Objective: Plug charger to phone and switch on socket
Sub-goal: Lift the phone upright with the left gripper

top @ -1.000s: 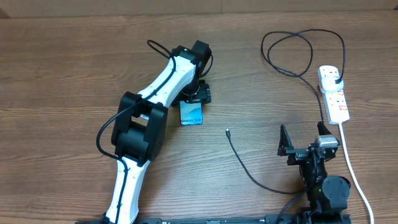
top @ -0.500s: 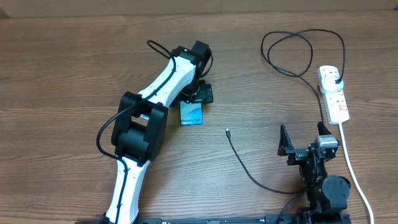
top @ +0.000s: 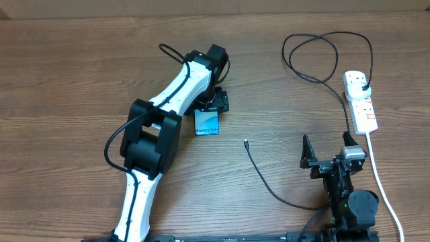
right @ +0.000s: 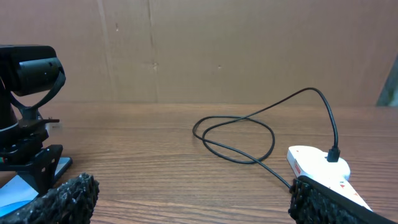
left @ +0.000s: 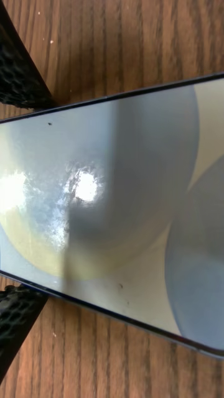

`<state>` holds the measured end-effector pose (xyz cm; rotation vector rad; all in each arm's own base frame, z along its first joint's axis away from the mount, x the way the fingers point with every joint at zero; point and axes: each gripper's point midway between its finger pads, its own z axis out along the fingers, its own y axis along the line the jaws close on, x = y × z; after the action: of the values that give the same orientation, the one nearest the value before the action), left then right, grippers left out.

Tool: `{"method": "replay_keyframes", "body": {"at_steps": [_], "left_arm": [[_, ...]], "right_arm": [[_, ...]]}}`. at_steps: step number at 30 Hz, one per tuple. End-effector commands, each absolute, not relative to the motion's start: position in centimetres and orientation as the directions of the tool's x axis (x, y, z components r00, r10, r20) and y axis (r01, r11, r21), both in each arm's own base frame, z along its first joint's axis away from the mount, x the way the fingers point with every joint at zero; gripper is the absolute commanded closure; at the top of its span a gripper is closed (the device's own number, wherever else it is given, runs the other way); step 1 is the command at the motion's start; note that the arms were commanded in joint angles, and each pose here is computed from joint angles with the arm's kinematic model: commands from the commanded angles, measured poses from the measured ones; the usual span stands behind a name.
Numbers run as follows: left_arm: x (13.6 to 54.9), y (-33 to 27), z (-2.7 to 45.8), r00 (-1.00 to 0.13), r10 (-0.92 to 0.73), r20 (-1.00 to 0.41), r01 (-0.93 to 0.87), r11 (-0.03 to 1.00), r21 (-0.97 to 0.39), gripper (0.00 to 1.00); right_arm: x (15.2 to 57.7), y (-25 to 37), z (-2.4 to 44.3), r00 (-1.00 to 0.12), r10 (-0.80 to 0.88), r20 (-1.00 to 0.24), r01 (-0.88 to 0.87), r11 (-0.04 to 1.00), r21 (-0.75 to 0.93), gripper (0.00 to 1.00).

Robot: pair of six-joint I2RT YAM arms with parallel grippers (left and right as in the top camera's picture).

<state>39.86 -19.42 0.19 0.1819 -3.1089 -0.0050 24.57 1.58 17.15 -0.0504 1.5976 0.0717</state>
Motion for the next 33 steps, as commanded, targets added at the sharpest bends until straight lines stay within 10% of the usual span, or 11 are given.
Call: {"method": "replay_keyframes", "body": {"at_steps": [1,33], "left_arm": [[39.4,-18.7,-0.9,-0.993,-0.109,0.042,-0.107,0.994,0.034,0.09],[40.3,-20.3,4.9,-0.994,-0.096,0.052,-0.099,0.994,-0.047,0.25]], "right_arm": [[24.6,1.5,17.0,-0.026,0.012,-1.0,-0.072,0.997,0.014,0.0],[24.6,1.5,17.0,-0.026,0.012,-1.0,-0.072,0.997,0.014,0.0]]}}
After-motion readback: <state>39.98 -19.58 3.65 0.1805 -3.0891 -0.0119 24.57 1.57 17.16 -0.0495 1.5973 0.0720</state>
